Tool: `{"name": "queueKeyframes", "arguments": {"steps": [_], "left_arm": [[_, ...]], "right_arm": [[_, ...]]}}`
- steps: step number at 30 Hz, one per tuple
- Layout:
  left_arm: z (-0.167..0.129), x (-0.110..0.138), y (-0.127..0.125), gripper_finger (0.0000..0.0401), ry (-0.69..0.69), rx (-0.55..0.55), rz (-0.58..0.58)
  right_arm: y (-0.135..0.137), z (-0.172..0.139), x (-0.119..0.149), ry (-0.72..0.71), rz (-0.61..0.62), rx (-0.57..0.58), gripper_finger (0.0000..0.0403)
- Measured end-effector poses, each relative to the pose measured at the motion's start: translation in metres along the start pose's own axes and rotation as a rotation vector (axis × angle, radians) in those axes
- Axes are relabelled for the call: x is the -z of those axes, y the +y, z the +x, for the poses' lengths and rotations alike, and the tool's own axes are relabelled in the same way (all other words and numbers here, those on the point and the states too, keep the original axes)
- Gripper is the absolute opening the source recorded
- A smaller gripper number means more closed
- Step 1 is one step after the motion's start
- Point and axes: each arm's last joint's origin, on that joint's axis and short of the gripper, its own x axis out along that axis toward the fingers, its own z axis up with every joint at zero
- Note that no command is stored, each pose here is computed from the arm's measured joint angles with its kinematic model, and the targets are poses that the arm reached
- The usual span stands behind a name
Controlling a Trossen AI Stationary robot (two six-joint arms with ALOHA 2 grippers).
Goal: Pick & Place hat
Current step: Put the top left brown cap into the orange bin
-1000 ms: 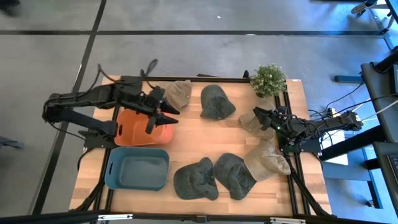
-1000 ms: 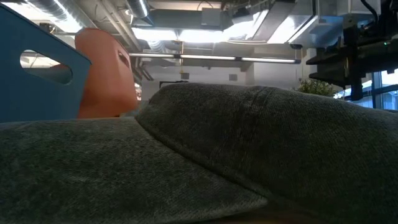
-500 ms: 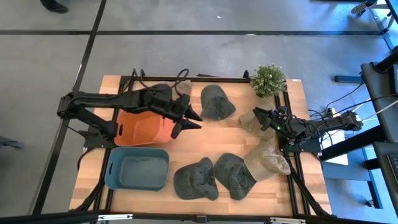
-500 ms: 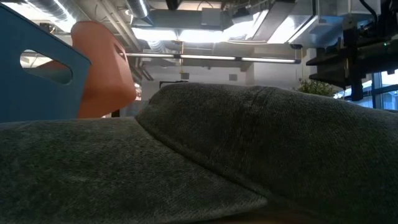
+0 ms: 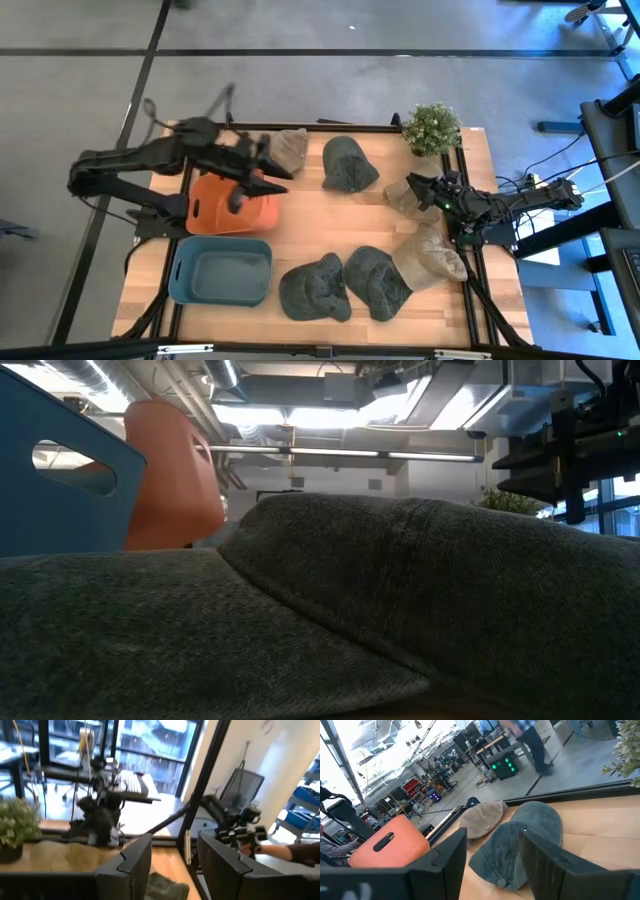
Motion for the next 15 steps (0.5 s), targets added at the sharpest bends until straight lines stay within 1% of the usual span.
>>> {"name": "queueKeyframes", "arguments": {"steps": [4, 9, 15], "left_arm": [[-0.032, -0.011, -0.013, 0.0155, -0.063, 0.013, 0.044], [-0.075, -0.018, -0.029, 0.0155, -0.134, 0.024, 0.067], [-0.103, -0.021, -0.039, 0.0155, -0.186, 0.034, 0.085]], "right_arm": [[0.000, 0.000, 0.000, 0.003, -0.008, 0.003, 0.0179], [-0.001, 0.000, 0.001, 0.010, -0.017, 0.008, 0.0179], [-0.002, 0.000, 0.002, 0.013, -0.024, 0.012, 0.0179]]}}
